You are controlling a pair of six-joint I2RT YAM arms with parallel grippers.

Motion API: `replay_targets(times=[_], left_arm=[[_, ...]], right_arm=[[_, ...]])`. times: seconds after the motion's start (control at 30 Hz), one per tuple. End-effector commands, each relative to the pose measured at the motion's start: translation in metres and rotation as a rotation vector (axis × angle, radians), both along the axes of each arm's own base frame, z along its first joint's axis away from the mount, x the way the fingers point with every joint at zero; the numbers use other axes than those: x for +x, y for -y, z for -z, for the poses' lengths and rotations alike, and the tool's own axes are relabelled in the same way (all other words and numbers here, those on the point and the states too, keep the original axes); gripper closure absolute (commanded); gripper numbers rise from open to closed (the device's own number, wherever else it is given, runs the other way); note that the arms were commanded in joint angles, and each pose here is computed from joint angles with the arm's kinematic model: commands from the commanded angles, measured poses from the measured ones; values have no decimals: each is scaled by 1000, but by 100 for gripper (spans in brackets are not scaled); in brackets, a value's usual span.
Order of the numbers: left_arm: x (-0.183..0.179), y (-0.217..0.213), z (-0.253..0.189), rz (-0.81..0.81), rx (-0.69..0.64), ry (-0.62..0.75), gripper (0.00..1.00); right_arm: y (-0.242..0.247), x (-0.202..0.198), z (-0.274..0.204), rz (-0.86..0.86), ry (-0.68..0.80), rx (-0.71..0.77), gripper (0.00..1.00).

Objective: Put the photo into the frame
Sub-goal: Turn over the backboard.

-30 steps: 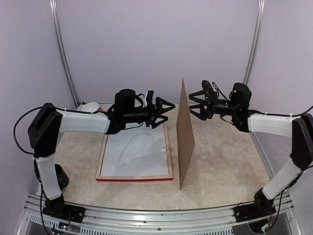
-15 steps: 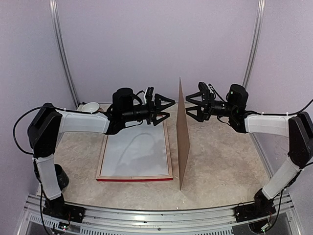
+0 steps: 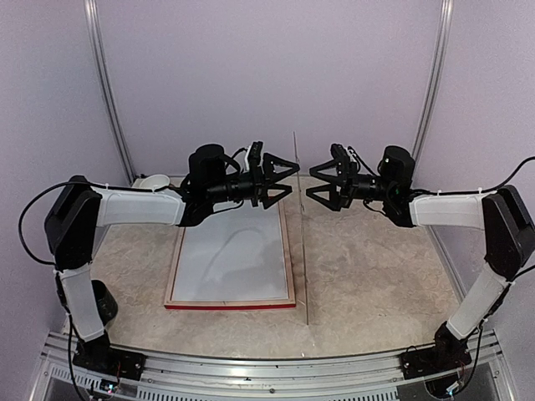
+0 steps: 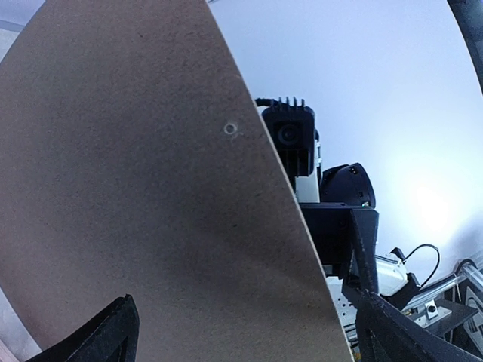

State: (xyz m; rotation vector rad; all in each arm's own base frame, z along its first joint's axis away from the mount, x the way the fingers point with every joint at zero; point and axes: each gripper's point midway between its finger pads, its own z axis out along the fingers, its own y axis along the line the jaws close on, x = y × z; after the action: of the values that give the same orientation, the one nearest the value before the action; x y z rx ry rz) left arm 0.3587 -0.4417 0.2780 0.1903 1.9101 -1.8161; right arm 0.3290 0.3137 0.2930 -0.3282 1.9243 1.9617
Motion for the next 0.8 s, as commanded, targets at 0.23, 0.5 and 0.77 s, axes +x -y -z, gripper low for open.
replay_targets(times=[0.23, 0.5, 0.77], left_arm=[[-5, -18, -34, -11, -48, 52, 1], [-6, -28, -26, -20, -24, 34, 1], [-11, -39, -6, -29, 12, -2, 1]], right_arm=[[-31, -5, 30, -88, -46, 28, 2], [-39, -6, 40, -101, -58, 16, 2], [-48, -10, 54, -120, -81, 2, 1]])
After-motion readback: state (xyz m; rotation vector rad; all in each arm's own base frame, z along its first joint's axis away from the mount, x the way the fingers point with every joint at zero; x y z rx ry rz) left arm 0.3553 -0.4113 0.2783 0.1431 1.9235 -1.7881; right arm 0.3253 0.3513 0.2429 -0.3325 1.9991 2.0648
